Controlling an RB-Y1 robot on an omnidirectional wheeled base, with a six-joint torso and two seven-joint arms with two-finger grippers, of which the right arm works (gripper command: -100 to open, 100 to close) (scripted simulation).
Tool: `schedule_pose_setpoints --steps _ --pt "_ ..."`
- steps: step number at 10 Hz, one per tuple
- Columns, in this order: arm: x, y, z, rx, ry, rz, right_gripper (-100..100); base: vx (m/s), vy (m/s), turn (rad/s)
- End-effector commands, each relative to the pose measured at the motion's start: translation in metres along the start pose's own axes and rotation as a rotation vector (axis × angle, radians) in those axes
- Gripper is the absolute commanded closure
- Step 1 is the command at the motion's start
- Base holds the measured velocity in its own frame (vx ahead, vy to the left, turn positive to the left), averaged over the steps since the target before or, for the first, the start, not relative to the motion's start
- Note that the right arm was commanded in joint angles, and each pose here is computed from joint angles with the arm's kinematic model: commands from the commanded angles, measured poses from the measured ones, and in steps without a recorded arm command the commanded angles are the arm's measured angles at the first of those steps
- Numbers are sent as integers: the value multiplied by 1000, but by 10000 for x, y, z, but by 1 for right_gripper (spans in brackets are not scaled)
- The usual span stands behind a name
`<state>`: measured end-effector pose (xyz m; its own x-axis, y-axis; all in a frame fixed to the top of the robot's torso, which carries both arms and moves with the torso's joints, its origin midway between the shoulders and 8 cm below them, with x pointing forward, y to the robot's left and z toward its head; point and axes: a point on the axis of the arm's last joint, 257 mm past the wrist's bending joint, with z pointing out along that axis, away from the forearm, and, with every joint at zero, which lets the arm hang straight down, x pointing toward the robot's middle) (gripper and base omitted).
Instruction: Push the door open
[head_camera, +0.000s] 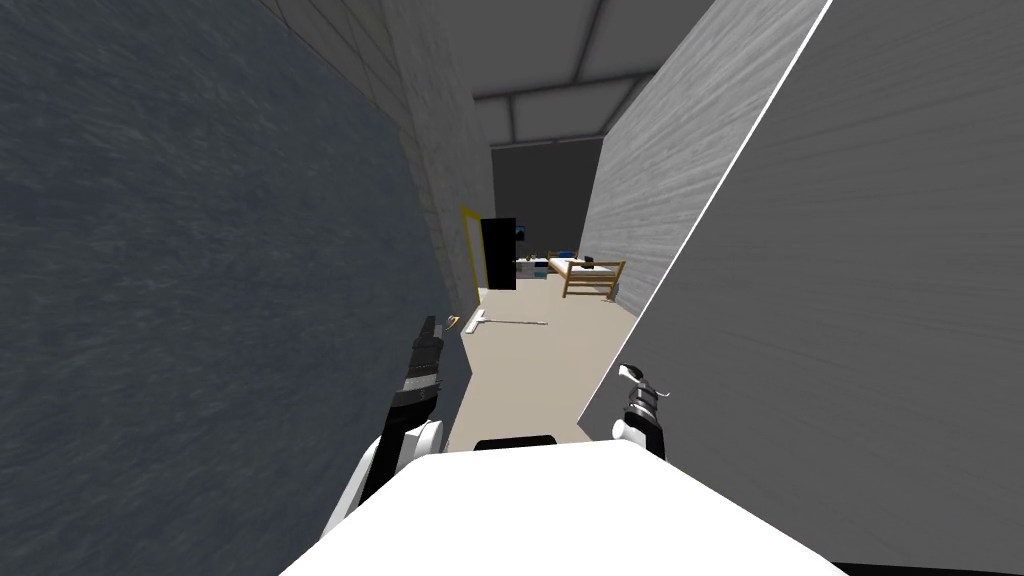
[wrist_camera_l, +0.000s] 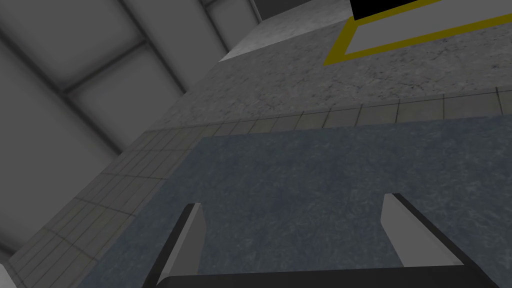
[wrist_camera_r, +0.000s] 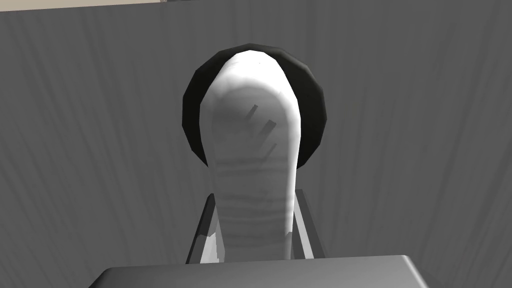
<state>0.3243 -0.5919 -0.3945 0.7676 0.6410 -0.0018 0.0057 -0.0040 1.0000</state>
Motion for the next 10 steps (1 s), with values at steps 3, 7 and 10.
schedule_pose_setpoints --steps 3,7,10 --pt "-148 17 14 -4 -35 0 100 103 -32 -24" --pt "-468 23 8 -6 -115 1 100 197 -88 -30" --pt "-703 27 -9 -6 -175 2 100 193 -111 -24"
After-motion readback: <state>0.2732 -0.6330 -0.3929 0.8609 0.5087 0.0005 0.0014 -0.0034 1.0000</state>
